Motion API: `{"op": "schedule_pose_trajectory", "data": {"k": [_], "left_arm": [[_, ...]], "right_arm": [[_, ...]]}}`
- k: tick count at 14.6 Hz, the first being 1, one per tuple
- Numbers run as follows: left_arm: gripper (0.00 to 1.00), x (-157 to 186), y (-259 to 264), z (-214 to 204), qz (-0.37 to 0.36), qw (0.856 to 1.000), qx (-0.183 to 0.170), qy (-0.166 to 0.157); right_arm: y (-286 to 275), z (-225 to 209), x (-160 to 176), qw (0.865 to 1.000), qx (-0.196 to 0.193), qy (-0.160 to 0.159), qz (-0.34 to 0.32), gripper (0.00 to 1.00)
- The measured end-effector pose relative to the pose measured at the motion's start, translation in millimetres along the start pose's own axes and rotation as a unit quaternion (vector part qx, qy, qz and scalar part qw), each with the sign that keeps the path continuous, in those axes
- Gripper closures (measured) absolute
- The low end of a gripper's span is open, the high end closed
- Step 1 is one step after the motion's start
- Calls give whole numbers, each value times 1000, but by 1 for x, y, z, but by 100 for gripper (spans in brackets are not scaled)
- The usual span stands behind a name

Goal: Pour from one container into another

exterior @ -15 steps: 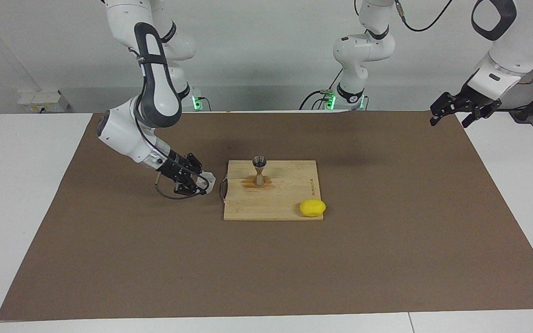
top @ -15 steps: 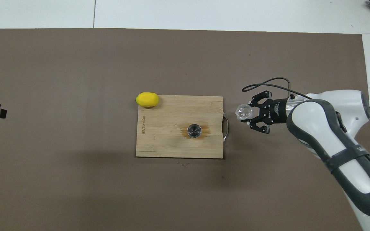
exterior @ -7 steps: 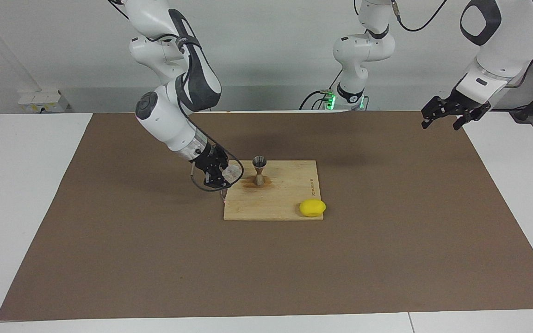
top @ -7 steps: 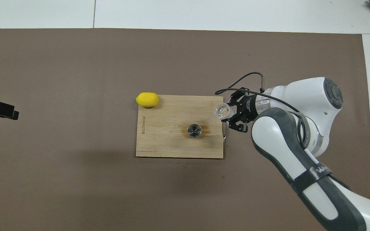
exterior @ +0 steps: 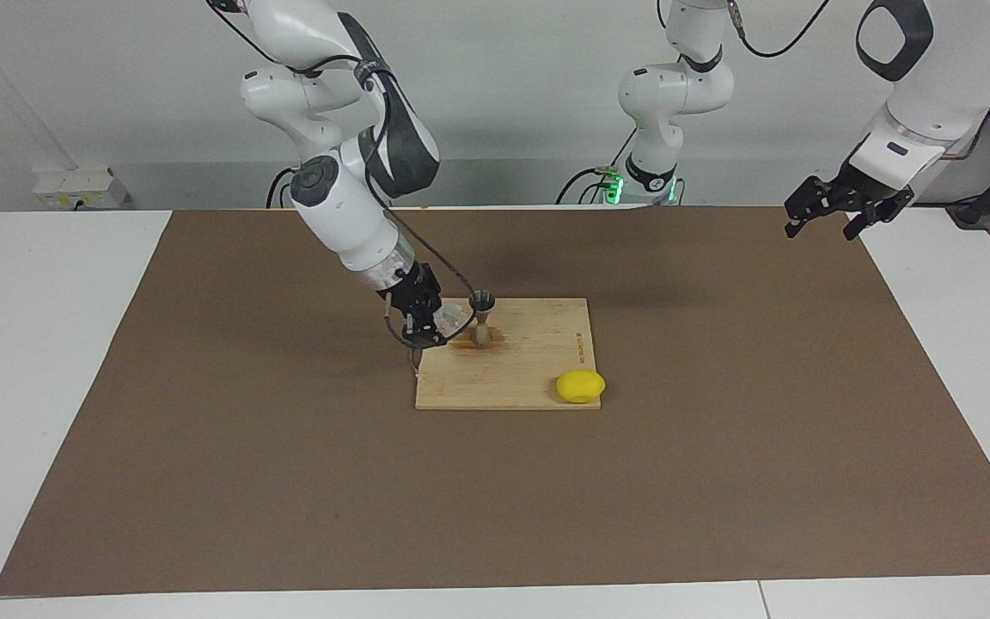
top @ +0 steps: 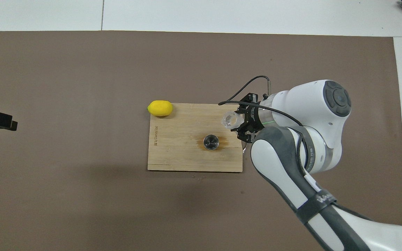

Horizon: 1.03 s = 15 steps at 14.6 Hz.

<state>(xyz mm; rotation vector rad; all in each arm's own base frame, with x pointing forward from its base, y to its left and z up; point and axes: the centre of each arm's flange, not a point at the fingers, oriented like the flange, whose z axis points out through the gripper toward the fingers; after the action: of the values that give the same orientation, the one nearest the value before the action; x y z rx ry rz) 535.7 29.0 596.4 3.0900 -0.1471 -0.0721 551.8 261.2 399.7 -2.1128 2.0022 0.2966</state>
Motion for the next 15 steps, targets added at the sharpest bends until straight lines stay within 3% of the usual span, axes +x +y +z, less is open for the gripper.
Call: {"op": "schedule_pose_trajectory", "data": {"k": [5,9,15], "left_arm": [[0,0,0,0,0,1000,0,0],[0,0,0,0,0,1000,0,0],[0,0,1,0,0,1000,0,0]], "right_arm": [[7,-7,-20,998,-25,41,-47,49],[5,-15,-24,997,-24,54,-59,49],[14,-9,-42,991,-11,110,-80,49]]}}
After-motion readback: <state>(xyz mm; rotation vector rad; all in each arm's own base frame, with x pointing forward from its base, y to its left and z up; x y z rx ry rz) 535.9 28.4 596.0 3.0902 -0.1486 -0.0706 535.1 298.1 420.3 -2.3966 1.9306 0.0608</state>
